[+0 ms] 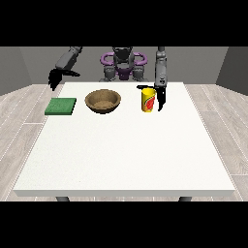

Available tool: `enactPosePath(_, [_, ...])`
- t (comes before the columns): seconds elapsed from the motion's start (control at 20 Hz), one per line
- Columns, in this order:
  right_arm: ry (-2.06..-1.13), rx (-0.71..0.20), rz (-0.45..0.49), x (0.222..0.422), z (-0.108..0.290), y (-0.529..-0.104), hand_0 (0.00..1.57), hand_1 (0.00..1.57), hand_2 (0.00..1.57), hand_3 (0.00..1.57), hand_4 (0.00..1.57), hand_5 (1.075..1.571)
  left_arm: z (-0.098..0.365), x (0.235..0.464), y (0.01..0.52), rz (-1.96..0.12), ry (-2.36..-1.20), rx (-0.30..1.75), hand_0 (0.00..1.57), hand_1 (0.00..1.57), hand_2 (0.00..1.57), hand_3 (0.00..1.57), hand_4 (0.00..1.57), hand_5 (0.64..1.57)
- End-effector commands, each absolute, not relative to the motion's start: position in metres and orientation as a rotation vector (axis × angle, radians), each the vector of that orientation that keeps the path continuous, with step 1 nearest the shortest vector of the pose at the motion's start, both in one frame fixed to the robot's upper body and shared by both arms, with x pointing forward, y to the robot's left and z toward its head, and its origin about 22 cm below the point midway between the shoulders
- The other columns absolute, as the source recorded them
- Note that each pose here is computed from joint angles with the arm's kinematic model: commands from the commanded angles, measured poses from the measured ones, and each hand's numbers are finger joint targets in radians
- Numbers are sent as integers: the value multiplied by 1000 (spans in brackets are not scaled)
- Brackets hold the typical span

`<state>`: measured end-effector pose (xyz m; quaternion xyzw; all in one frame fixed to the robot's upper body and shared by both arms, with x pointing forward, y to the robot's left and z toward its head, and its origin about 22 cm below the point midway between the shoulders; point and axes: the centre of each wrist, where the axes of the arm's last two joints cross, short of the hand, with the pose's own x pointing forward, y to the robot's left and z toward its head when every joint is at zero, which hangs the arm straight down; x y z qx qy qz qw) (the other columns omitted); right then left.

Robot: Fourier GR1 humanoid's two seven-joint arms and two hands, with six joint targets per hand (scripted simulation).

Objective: Pick the cup and pour the ball into the bowl, then pick the bowl and place it on the pad

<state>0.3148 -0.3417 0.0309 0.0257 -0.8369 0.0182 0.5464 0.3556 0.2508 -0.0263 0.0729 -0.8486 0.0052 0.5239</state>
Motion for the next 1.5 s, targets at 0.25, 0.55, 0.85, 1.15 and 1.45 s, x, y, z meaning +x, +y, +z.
enactPosePath(0.25, [-2034,106,71,324,46,-350,0,0,0,0,0,1556,-39,357,242,-189,-1997,648,1312,1312,1571,1571,833,1511])
enactPosePath(0.55, [-2010,54,69,326,75,-395,0,0,0,0,0,1555,-27,373,234,-199,-1991,710,1354,1354,1571,1571,901,1507])
enactPosePath(0.85, [-1757,-40,-46,285,1,-432,0,0,0,0,0,1558,-30,361,204,-495,-1853,712,1374,1374,1571,1571,1015,1531])
enactPosePath(1.15, [-1692,-104,-98,276,-17,-439,0,0,0,0,0,1560,-9,372,141,-692,-1822,834,1375,1375,1571,1571,1143,1567])
enactPosePath(1.45, [-1670,-117,-134,253,-40,-451,0,0,39,0,0,1558,-1,368,107,-884,-1755,887,1346,1346,1571,1571,1048,1569])
